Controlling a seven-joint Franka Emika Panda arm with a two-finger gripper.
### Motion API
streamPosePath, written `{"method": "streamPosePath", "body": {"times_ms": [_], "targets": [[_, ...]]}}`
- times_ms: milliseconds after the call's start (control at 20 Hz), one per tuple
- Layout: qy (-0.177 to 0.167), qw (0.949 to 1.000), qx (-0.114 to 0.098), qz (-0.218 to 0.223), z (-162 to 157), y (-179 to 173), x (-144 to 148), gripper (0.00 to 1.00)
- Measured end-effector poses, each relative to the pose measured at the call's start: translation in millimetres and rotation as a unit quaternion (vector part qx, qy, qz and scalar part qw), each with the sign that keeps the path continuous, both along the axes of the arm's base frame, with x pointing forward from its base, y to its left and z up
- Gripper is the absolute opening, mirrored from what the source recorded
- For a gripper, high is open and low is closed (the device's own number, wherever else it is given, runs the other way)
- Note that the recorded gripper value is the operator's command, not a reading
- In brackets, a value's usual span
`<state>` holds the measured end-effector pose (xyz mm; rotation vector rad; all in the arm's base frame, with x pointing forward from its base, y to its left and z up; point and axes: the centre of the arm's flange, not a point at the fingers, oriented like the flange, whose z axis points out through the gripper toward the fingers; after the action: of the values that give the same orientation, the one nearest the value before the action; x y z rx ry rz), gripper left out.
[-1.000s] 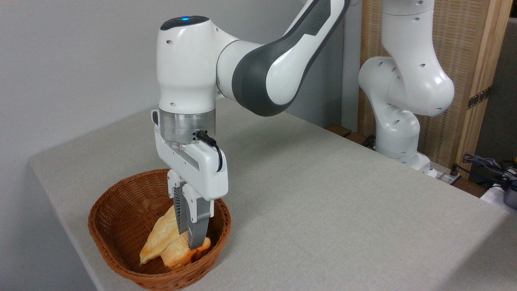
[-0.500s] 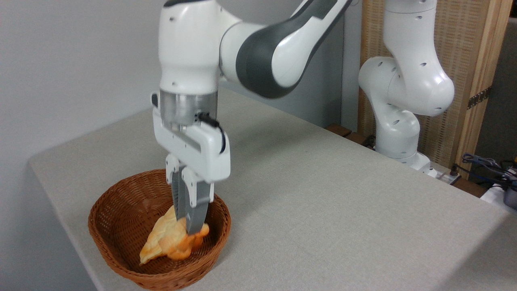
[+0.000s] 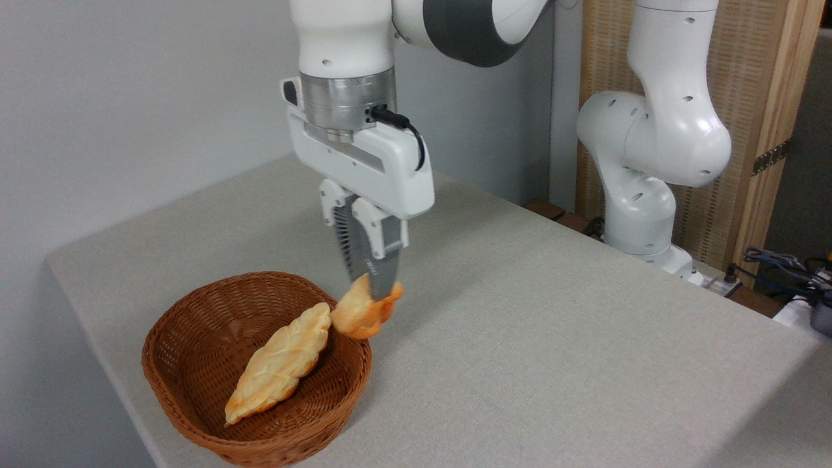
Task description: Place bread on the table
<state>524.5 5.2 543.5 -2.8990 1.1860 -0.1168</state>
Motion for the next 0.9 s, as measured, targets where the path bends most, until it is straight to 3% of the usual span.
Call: {"method": "streamPosePath", "body": {"times_ms": [50,100,150,400,900], "targets": [[0.019,0.9998,0.000,-0.004,-4,-1,-4,0.46],[0.038,0.9992,0.000,-0.010,-8,-2,-8,0.57],[0.055,0.9984,0.000,-0.017,-13,-4,-11,0.97],[0.097,0.9949,0.001,-0.027,-30,-9,-16,1.00],[0.126,0.9907,0.007,-0.052,-57,-36,-10,1.00]]}}
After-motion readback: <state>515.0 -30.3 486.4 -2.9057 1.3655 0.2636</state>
